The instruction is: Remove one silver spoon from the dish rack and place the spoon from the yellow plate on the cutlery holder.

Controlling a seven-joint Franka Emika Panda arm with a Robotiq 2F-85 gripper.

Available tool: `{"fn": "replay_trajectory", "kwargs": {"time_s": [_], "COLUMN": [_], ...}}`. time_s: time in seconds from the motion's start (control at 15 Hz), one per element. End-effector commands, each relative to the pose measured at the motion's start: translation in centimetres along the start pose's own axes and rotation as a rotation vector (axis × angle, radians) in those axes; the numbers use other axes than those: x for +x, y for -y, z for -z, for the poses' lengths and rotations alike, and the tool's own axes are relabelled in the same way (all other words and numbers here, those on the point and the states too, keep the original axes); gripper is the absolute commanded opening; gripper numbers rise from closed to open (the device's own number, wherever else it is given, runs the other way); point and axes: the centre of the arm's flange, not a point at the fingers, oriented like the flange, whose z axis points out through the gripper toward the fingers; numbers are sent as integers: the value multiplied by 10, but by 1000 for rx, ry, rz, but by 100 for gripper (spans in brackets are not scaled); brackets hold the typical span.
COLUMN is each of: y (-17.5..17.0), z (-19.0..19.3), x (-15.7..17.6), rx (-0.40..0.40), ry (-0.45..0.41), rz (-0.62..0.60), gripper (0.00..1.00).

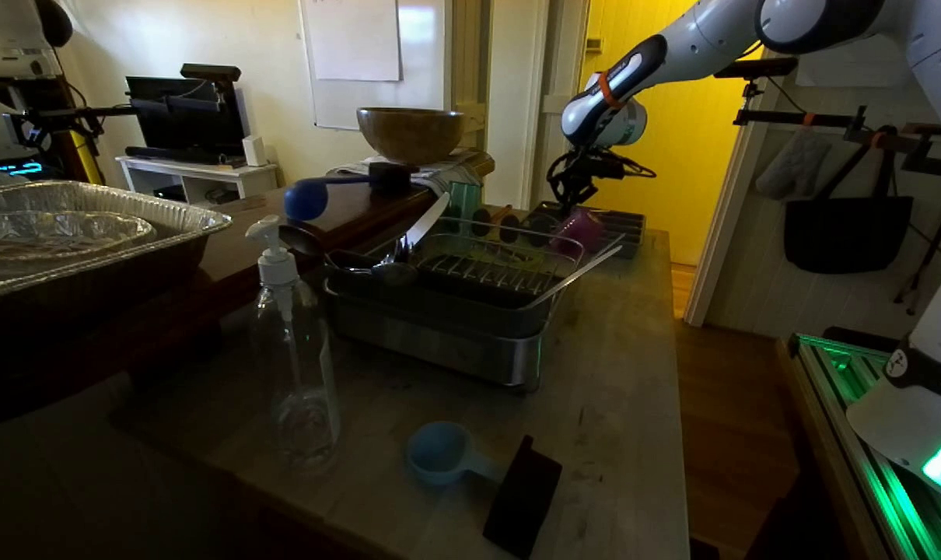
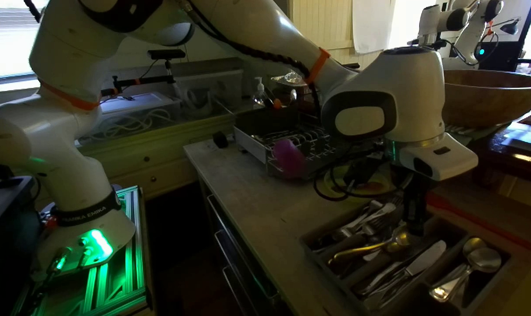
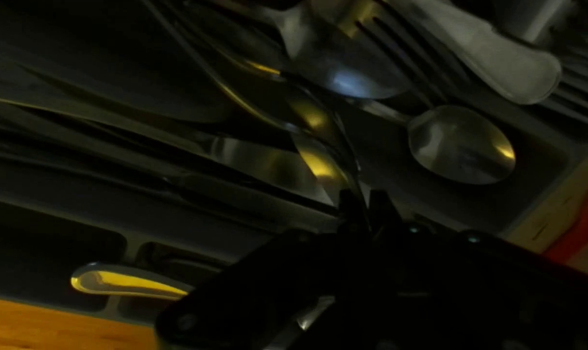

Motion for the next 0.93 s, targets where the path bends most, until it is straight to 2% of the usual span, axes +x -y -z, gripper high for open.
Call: {"fn": "replay_trajectory", "kwargs": {"time_s": [0.0,0.47,0.87], "y": [5,23,39], "z": [23,84,115], "x": [-2,3,-10], "rx": [33,75,99], "ry": [23,-19,11], "rz": [31,149,232], "gripper": [2,1,1]}}
